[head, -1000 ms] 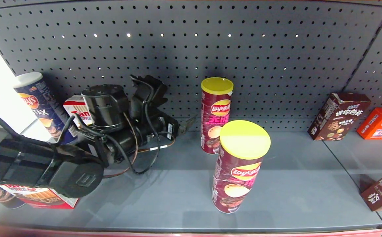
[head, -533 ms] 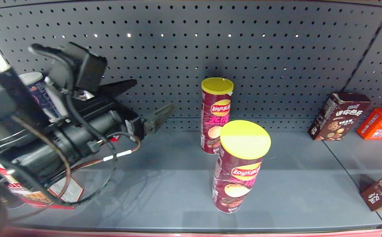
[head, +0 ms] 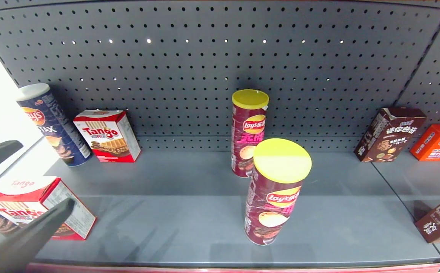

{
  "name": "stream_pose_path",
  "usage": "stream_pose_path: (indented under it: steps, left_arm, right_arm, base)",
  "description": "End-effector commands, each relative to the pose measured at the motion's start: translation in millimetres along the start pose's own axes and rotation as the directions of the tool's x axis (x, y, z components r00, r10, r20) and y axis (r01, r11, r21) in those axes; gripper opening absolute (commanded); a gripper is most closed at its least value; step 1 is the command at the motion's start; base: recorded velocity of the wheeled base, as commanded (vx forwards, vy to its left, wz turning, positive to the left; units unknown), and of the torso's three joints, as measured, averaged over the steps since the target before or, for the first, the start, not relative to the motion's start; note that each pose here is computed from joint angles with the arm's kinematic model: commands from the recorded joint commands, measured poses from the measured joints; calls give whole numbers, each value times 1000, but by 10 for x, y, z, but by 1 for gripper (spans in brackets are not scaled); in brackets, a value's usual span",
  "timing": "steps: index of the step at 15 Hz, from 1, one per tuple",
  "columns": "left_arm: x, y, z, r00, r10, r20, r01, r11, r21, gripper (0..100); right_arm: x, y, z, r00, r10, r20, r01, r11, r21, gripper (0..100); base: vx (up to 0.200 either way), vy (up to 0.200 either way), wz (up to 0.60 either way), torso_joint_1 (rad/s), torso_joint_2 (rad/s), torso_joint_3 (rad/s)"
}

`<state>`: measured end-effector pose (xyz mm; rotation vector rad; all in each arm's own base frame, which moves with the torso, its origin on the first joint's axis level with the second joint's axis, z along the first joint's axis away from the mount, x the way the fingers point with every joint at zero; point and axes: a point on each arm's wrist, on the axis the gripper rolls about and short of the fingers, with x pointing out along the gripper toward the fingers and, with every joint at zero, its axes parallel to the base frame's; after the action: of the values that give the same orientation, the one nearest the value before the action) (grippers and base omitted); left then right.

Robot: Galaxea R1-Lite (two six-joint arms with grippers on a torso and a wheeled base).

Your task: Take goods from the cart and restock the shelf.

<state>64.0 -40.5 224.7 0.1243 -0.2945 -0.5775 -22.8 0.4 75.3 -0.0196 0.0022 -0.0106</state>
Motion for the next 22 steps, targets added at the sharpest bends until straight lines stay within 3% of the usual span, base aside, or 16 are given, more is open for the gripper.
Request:
stream_pose_path:
  steps: [1,2,4,7,9,11,12,13,14,19,20,21,22]
  left_arm:
    - [-726,-67,-189,989,129,79,-132,991,35,100]
    - [-766,-84,-264,985,161,68,-164,986,43,100]
    - [-888,-151,-585,933,360,16,-359,927,106,100]
    - [-1008,-227,-670,871,492,-5,-485,861,152,100]
    - [-1099,-301,-789,846,530,-57,-516,841,164,100]
    - [-1168,-357,-926,836,532,-135,-510,844,168,100]
    - [-1168,-357,-926,836,532,-135,-510,844,168,100]
    - [-1230,-393,-1032,874,448,-186,-427,893,144,100]
    - [-1248,-412,-1097,859,452,-239,-431,892,137,100]
    - [-1246,-419,-1103,872,424,-243,-407,906,120,100]
    - [-1242,-430,-1105,893,378,-243,-363,926,106,100]
    - [-1239,-440,-1110,909,336,-245,-329,942,72,100]
    - [-1246,-425,-1112,879,406,-251,-415,910,18,100]
  right_arm:
    - [0,0,0,1000,0,1,0,1000,0,100]
    - [0,0,0,1000,0,1,0,1000,0,100]
    - [0,0,0,1000,0,1,0,1000,0,100]
    - [0,0,0,1000,0,1,0,1000,0,100]
    - [0,0,0,1000,0,1,0,1000,0,100]
    - [0,0,0,1000,0,1,0,1000,0,100]
    - [0,0,0,1000,0,1,0,1000,0,100]
    - [0,0,0,1000,0,1,0,1000,0,100]
    - [0,0,0,1000,0,1,0,1000,0,100]
    - [0,0,0,1000,0,1,0,1000,0,100]
    - [0,0,0,1000,0,1,0,1000,0,100]
    - [0,0,0,1000,0,1,0,1000,0,100]
    - [0,0,0,1000,0,1,0,1000,0,100]
  base:
    - [0,0,0,0,0,0]
    - [0,0,0,0,0,0]
    - [0,0,0,0,0,0]
    - [0,0,0,0,0,0]
    - [0,0,0,0,0,0]
    - [0,0,0,0,0,0]
    - [0,0,0,0,0,0]
    - [0,0,0,0,0,0]
    - [0,0,0,0,0,0]
    - [0,0,0,0,0,0]
    - [0,0,0,0,0,0]
    - [0,0,0,0,0,0]
    - [0,0,0,0,0,0]
